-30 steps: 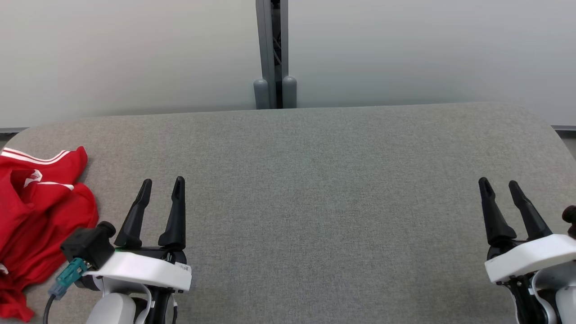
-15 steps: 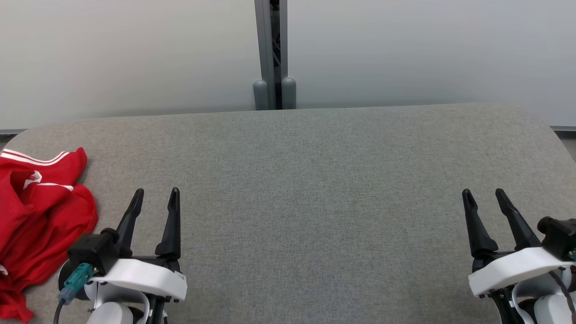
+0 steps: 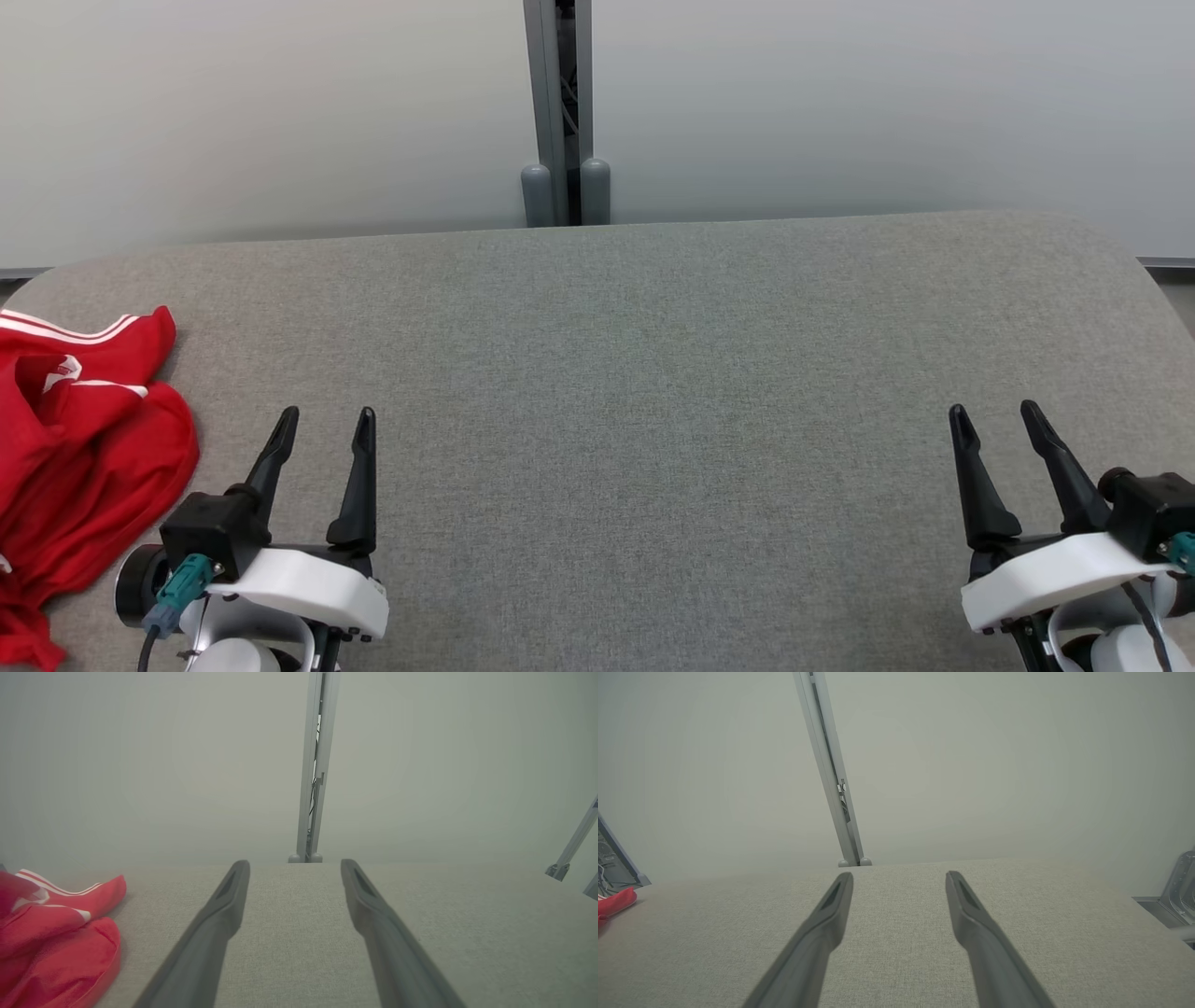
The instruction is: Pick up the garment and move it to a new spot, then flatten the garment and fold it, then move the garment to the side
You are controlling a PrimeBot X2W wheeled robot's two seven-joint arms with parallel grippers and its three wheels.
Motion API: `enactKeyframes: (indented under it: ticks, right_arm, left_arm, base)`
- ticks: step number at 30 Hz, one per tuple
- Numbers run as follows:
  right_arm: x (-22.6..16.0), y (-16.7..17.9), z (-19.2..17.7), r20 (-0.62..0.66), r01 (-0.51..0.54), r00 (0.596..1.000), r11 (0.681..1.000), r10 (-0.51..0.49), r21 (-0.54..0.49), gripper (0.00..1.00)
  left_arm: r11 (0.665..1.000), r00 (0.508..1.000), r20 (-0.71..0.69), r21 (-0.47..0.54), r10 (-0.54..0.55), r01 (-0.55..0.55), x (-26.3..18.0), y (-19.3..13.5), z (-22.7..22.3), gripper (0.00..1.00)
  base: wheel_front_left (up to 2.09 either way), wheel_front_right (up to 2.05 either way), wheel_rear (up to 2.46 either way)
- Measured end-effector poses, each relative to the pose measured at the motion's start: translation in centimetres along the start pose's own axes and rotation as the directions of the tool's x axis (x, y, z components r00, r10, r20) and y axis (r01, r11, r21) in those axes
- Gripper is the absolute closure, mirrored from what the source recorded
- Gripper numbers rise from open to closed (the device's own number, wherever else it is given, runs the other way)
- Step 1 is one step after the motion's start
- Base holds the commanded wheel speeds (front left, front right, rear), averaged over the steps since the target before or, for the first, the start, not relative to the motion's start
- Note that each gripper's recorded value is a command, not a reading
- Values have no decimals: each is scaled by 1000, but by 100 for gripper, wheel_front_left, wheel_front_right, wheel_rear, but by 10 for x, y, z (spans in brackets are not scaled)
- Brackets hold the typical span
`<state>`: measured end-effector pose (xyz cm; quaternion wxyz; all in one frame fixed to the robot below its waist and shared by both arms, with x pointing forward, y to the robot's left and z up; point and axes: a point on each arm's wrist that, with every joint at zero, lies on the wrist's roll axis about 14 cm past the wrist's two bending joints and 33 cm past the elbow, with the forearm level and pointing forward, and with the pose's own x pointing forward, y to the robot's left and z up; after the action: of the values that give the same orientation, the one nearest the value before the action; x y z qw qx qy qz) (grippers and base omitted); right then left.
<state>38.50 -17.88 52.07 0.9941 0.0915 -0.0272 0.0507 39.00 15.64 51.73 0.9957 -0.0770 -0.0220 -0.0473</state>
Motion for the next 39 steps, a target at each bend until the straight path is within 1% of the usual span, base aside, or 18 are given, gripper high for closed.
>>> enactKeyframes:
  ticks: [6, 30, 39]
  right_arm:
    - [-2, 2, -2, 6, -3, 1000, 1000, 3, -27, 0]
    - [-9, 9, -9, 19, -12, 1000, 998, 13, -62, 0]
    - [-10, 8, -8, 25, -3, 1000, 998, 5, -57, 0]
  left_arm:
    - [999, 1000, -20, 43, 10, -9, -1, 2, -3, 0]
    - [985, 995, -77, 161, 71, -58, -9, 14, -17, 0]
    - [984, 993, -90, 165, 79, -64, -10, 15, -21, 0]
  base:
    - [0, 0, 0]
    - [0, 0, 0]
    - [0, 0, 0]
